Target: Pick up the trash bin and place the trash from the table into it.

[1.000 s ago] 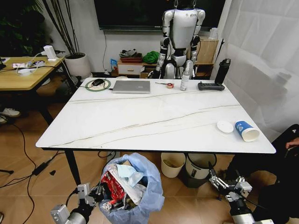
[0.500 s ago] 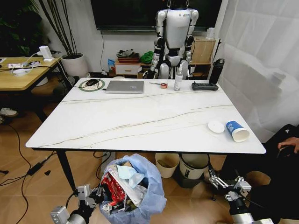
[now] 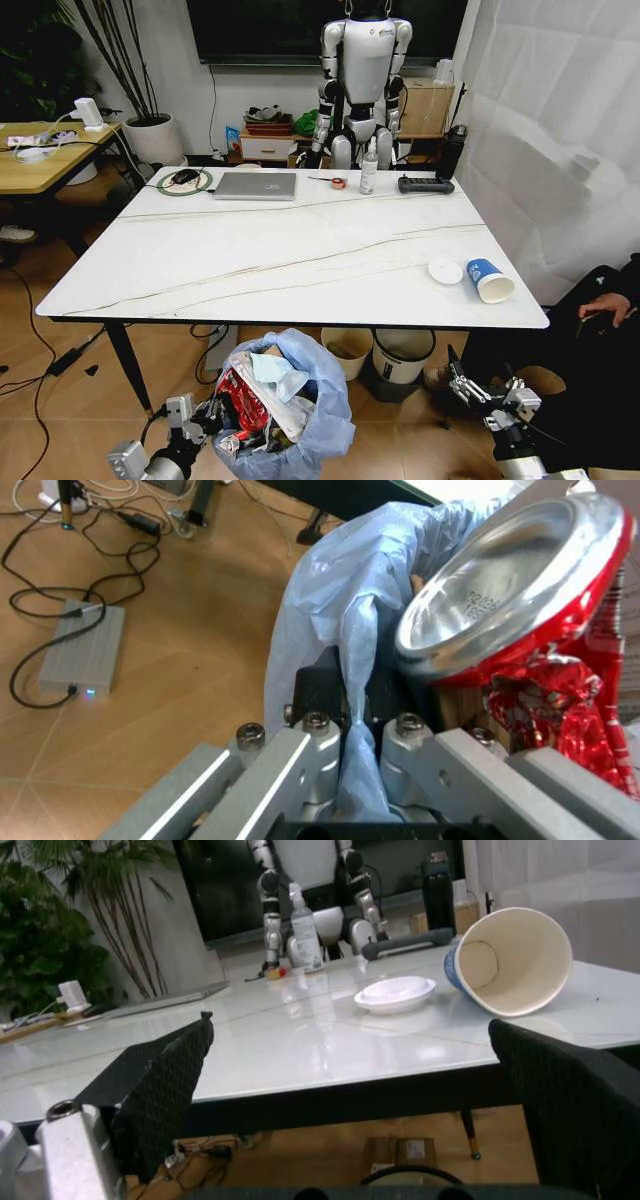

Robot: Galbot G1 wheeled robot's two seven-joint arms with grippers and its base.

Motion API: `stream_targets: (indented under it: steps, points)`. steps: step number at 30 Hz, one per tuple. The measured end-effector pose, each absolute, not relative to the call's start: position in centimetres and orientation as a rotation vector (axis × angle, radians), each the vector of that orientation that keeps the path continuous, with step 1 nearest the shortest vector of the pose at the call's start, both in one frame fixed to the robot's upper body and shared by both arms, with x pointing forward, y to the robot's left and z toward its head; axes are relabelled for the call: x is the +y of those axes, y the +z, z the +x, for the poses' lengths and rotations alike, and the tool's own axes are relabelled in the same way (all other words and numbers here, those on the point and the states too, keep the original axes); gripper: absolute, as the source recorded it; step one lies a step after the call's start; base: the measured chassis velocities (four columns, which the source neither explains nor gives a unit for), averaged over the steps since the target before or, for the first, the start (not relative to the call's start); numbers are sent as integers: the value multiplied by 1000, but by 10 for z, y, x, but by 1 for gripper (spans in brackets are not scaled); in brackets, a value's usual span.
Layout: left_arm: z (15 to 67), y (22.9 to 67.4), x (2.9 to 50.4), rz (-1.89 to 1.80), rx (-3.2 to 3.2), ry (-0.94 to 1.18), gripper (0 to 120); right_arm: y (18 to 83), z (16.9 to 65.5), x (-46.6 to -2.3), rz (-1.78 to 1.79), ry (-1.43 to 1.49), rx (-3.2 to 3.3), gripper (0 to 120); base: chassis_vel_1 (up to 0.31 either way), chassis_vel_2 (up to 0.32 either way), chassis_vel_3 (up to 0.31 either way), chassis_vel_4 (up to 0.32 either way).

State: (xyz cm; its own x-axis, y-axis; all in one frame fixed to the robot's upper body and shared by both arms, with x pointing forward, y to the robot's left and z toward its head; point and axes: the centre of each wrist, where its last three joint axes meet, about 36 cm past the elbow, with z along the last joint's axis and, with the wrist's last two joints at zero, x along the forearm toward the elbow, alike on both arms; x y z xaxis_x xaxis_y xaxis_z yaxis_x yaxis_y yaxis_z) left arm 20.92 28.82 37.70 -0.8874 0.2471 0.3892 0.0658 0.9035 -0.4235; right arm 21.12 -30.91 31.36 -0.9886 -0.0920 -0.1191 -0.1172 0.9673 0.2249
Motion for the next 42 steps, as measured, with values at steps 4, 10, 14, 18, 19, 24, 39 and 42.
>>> stream_targets:
  steps: [4,10,14,18,19,24,39,42]
  points:
    - [210,377,288,-229,-2625,563,0,314,211,-309,-162,355,3007,100,-79,-70,79,57]
    - [209,376,287,-229,-2621,566,0,314,212,-310,-166,356,3004,100,-63,-69,77,64]
    - [209,376,286,-230,-2620,567,0,315,213,-310,-170,355,3002,100,-64,-70,72,73]
    - [209,376,286,-231,-2618,569,0,314,213,-311,-173,355,3002,100,-70,-76,73,75]
    - [209,376,286,-231,-2618,569,0,314,214,-311,-175,354,3002,100,-63,-61,80,88]
    - [209,376,286,-230,-2618,569,0,313,214,-311,-179,357,3004,100,-66,-73,69,70]
    - [214,378,284,-229,-2619,575,0,312,222,-315,-168,324,2988,100,-55,-62,66,53]
    - [215,378,284,-226,-2619,575,0,316,226,-316,-175,324,2970,100,0,0,0,0]
